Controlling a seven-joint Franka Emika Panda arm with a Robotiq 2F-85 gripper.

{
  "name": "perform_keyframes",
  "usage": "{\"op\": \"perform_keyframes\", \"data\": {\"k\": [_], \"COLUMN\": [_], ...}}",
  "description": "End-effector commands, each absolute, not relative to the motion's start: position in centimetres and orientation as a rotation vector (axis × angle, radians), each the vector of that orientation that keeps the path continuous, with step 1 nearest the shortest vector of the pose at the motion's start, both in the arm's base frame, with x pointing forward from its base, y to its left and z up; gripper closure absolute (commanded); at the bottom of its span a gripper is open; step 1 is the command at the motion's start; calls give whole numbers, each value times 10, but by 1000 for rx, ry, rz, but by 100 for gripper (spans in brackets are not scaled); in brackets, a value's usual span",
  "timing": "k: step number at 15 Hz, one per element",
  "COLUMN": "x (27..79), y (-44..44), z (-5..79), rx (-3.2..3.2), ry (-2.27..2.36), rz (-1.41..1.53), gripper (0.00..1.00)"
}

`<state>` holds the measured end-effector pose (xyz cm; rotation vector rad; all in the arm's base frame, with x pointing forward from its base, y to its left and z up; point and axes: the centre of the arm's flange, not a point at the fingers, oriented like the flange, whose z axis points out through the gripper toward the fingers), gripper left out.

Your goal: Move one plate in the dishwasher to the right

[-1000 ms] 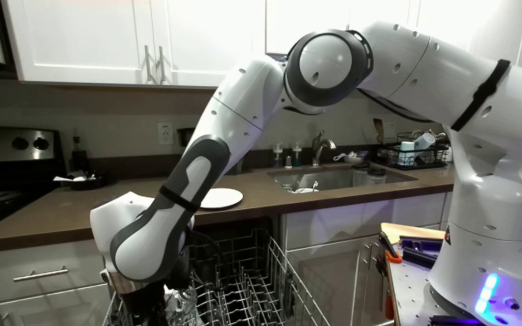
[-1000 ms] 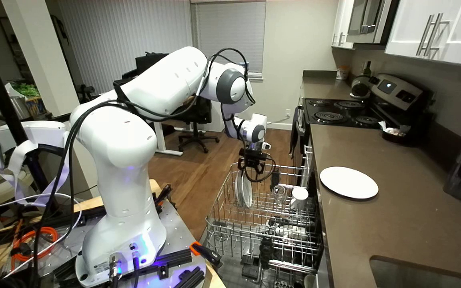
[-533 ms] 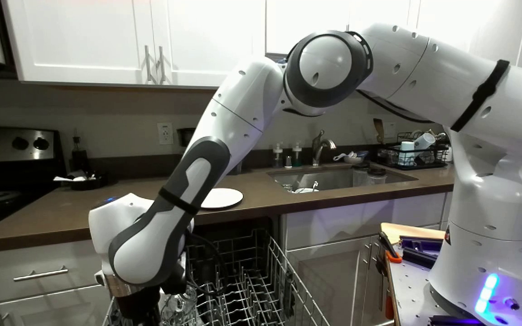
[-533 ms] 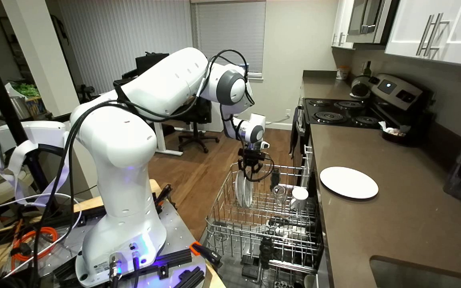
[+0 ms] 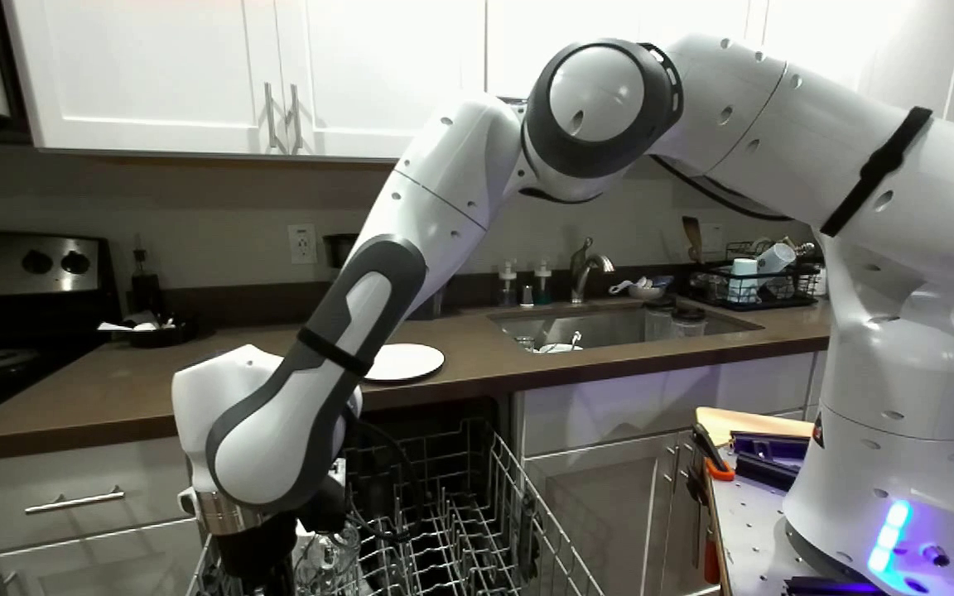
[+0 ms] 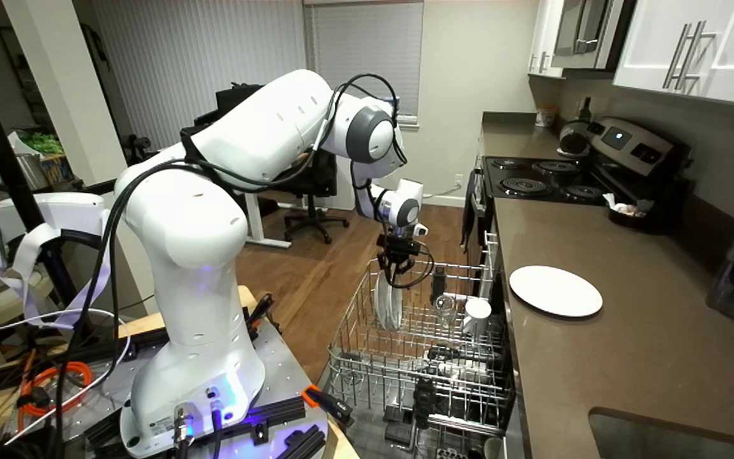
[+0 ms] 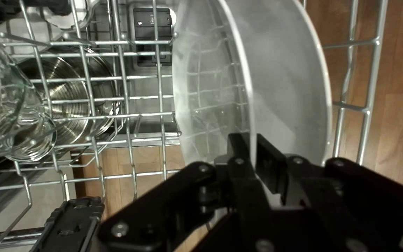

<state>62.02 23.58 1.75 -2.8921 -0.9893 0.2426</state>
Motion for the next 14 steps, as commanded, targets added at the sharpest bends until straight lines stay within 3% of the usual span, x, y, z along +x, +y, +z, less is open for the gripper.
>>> {"op": "perform_keyframes", "data": {"k": [1,14], "x": [600,575], "y": [216,204], "z": [56,140], "rx": [-2854,-2855], "ry": [-1003,-959], "rz": [223,417], "gripper": [97,97]}}
